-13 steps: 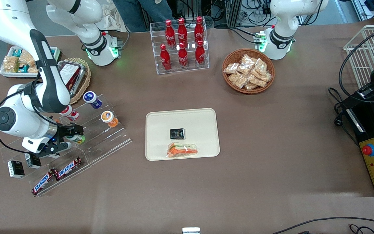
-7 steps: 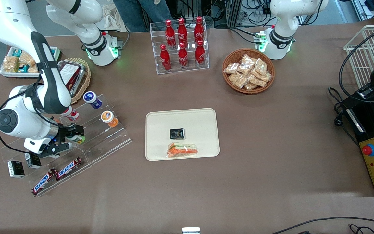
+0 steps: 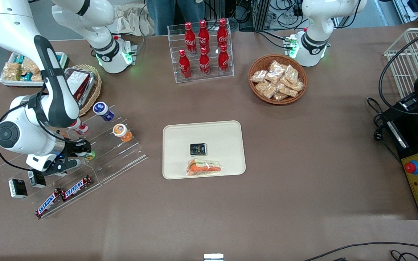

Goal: Place green gum on tray

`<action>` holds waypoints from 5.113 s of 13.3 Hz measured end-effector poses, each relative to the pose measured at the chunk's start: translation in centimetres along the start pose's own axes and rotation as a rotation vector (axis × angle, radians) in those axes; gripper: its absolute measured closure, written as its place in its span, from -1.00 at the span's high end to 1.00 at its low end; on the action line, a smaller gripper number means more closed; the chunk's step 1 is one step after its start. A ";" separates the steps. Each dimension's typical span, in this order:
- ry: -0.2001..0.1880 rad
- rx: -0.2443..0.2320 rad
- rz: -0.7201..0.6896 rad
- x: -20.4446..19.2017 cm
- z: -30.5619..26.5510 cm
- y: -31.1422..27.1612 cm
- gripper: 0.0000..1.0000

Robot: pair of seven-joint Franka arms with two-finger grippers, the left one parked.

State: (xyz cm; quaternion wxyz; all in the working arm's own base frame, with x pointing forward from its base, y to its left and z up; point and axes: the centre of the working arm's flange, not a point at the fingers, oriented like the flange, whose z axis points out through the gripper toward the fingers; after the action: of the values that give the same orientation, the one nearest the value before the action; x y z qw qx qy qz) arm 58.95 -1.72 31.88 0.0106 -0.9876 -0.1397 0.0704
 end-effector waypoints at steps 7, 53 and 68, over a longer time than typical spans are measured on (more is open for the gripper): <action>0.024 -0.004 0.002 0.1 -1.9 -0.4 0.15; -0.099 0.070 0.380 6.4 9.3 -34.2 0.71; 0.076 0.101 0.264 2.2 -14.5 -25.3 1.00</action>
State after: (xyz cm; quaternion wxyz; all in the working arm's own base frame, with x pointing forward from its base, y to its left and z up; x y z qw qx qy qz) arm 56.18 23.15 47.00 0.0561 -0.9976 -0.0046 0.0406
